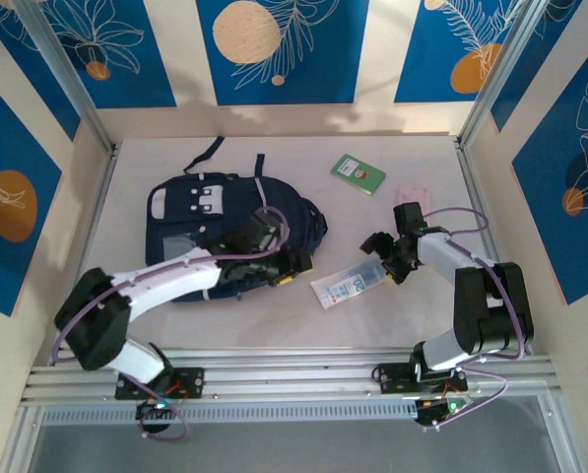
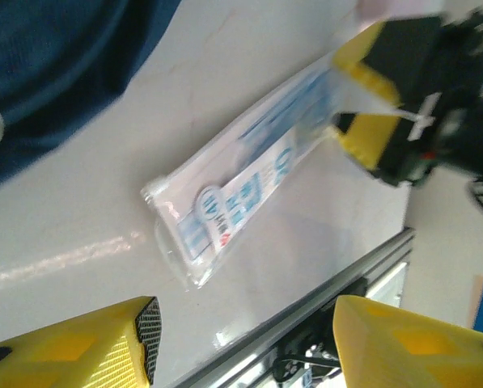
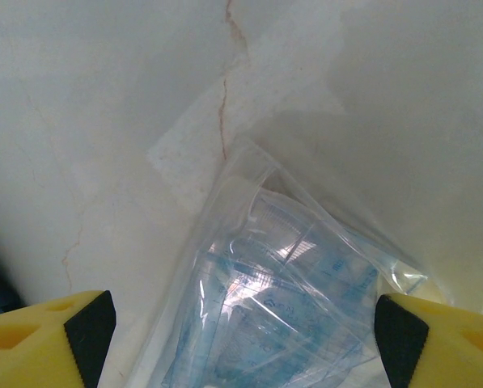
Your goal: Pack the student bag
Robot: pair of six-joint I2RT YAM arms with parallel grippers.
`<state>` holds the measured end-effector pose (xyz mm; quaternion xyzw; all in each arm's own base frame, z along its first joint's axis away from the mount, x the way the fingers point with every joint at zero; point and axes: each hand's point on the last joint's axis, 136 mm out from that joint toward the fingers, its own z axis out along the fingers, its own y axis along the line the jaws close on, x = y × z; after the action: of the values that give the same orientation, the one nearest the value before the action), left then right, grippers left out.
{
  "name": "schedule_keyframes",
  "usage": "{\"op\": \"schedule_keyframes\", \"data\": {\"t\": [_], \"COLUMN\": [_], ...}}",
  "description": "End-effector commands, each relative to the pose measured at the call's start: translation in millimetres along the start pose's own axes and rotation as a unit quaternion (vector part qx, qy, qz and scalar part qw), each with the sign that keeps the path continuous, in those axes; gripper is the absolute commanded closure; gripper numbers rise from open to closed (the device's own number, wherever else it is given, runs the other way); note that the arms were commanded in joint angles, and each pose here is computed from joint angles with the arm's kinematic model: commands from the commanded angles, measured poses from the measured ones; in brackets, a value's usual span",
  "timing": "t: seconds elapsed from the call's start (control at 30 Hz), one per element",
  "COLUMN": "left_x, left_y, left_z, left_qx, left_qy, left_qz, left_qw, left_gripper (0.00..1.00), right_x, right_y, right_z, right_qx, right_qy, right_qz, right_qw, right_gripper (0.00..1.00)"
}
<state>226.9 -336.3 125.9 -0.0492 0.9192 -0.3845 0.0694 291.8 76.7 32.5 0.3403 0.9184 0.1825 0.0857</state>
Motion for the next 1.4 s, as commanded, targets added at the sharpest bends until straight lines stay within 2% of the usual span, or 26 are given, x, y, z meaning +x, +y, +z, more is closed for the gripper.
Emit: {"op": "schedule_keyframes", "data": {"t": [0.0, 0.57, 0.63, 0.83, 0.93, 1.17, 1.37], "left_x": [5.7, 26.0, 26.9, 26.9, 23.9, 11.9, 4.4], "left_y": [4.3, 35.4, 35.5, 30.2, 23.4, -11.2, -40.2], "left_z": [16.0, 86.9, 91.8, 95.2, 90.7, 64.6, 46.2], "left_qx": [-0.004, -0.015, -0.014, -0.008, -0.005, 0.010, 0.036], "left_qy": [-0.005, 0.065, 0.071, 0.077, 0.074, 0.056, 0.046], "left_qz": [-0.036, -0.099, -0.101, -0.096, -0.085, -0.054, -0.054], "left_qw": [0.999, 0.993, 0.992, 0.992, 0.994, 0.997, 0.997], "left_gripper": [0.42, 0.56, 0.61, 0.90, 1.00, 1.00, 1.00], "right_x": [52.8, 53.6, 53.9, 53.6, 52.6, 45.5, 44.1], "right_y": [1.1, 9.1, 9.4, 6.3, 5.4, 0.2, -3.4], "right_z": [17.1, 11.2, 10.6, 11.2, 10.4, -6.1, -24.2], "right_qx": [-0.014, -0.032, -0.034, -0.033, -0.034, -0.034, -0.054], "right_qy": [0.115, 0.114, 0.114, 0.113, 0.114, 0.087, 0.073], "right_qz": [0.027, 0.025, 0.025, 0.027, 0.030, 0.007, 0.003], "right_qw": [0.993, 0.993, 0.993, 0.993, 0.992, 0.996, 0.996], "right_gripper": [0.15, 0.16, 0.15, 0.16, 0.16, 0.08, 0.03]}}
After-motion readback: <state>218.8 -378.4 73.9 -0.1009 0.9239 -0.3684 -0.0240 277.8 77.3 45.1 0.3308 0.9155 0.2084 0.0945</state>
